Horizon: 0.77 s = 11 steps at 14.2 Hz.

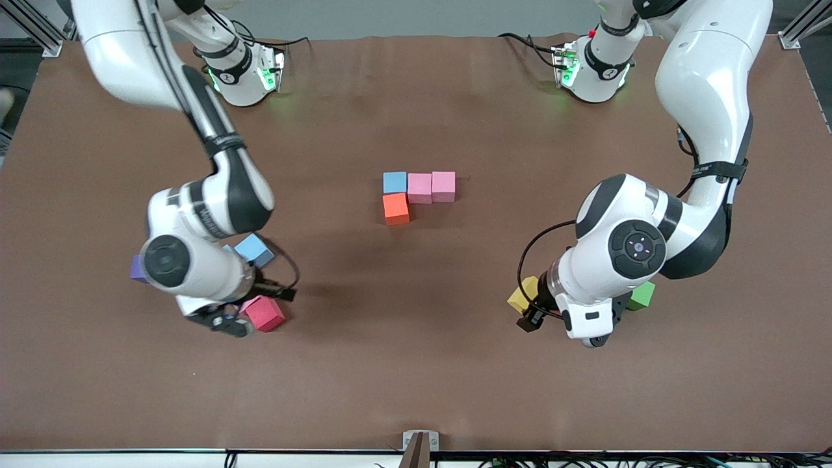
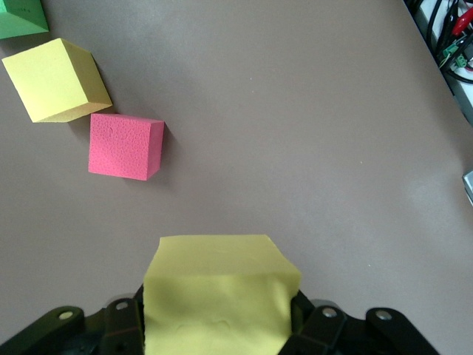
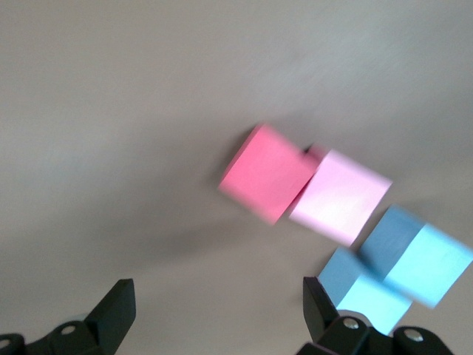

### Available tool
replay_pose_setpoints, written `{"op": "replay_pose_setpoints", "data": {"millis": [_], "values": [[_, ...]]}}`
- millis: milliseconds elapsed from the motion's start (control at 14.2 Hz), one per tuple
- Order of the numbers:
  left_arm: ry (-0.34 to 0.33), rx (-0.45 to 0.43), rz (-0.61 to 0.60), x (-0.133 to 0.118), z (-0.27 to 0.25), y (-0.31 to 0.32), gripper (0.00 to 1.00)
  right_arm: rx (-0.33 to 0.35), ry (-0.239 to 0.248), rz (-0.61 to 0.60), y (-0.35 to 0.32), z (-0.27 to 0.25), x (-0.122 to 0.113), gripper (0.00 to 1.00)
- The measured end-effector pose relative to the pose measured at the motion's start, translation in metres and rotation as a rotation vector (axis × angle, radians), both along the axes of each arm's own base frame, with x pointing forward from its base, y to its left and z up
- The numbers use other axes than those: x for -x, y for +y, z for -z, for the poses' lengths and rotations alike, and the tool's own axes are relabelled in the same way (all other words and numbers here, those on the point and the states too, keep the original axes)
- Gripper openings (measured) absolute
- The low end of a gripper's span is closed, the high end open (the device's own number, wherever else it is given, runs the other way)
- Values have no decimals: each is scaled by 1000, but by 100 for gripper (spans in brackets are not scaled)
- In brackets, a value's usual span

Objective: Arrange 11 blocks into digit 3
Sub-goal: 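Open the right gripper and move it to the red cube, then lower the right gripper onto the red cube and grasp it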

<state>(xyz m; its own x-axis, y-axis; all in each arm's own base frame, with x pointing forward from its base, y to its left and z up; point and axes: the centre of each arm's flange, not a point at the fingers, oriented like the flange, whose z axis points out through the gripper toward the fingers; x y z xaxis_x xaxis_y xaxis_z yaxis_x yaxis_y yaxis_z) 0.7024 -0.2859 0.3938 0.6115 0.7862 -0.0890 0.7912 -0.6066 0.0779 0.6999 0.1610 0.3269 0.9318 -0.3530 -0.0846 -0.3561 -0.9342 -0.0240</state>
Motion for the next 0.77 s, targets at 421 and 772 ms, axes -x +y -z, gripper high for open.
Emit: {"op": "replay_pose_setpoints", "data": {"millis": [421, 772], "values": [[0, 0, 0, 0, 0, 0, 62, -8, -43, 53, -29, 56, -17, 100], [0, 1, 0, 0, 0, 0, 62, 1, -110, -287, -25, 74, -23, 100]]}}
